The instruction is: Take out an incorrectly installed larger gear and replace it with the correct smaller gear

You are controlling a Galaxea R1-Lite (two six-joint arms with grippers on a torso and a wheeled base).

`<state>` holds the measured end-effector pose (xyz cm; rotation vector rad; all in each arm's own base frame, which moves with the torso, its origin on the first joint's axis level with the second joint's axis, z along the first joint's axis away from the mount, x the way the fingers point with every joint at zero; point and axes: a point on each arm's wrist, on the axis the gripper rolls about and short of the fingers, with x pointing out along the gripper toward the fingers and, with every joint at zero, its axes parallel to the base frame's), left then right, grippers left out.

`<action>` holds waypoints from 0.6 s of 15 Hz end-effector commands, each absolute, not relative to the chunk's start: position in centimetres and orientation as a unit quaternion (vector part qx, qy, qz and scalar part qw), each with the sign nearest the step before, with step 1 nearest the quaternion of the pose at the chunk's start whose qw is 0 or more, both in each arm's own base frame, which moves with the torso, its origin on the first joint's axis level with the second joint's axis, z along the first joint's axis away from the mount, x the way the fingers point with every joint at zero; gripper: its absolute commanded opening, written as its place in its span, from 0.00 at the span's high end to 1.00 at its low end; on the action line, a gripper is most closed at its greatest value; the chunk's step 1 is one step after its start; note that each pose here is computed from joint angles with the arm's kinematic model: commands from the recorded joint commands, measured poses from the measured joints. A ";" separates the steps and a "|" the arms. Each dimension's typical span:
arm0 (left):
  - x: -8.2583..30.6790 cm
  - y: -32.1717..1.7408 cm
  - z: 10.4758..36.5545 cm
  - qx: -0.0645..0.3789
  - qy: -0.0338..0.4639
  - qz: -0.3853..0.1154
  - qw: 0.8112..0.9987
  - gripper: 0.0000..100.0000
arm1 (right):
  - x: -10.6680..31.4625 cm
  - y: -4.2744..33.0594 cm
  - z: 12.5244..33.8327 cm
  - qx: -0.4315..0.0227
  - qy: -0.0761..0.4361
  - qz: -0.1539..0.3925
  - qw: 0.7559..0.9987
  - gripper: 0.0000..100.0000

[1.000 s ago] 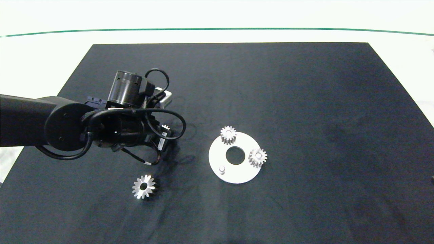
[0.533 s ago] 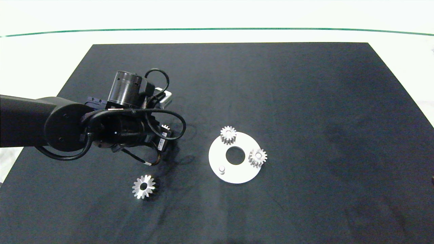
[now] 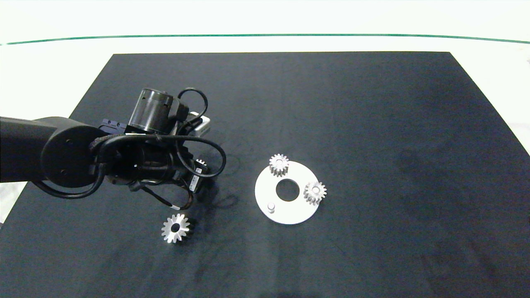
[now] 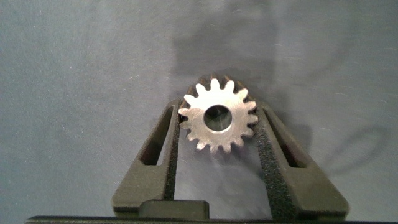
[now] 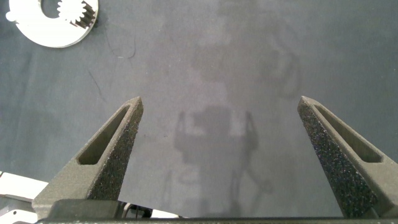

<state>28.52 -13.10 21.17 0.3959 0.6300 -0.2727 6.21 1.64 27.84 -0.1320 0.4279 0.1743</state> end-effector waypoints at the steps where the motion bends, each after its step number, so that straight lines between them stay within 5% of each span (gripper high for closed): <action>1: 26.4 -13.5 23.2 0.192 0.279 -0.152 0.929 0.81 | 6.2 1.6 27.9 -0.066 0.212 0.086 0.971 0.00; 5: 21.0 -15.0 25.1 0.196 0.257 -0.216 0.921 0.81 | 6.2 1.6 27.8 -0.066 0.214 0.085 0.971 0.00; 9: 17.4 -16.0 24.0 0.218 0.258 -0.251 0.907 0.81 | 5.6 1.4 27.8 -0.064 0.207 0.081 0.973 0.00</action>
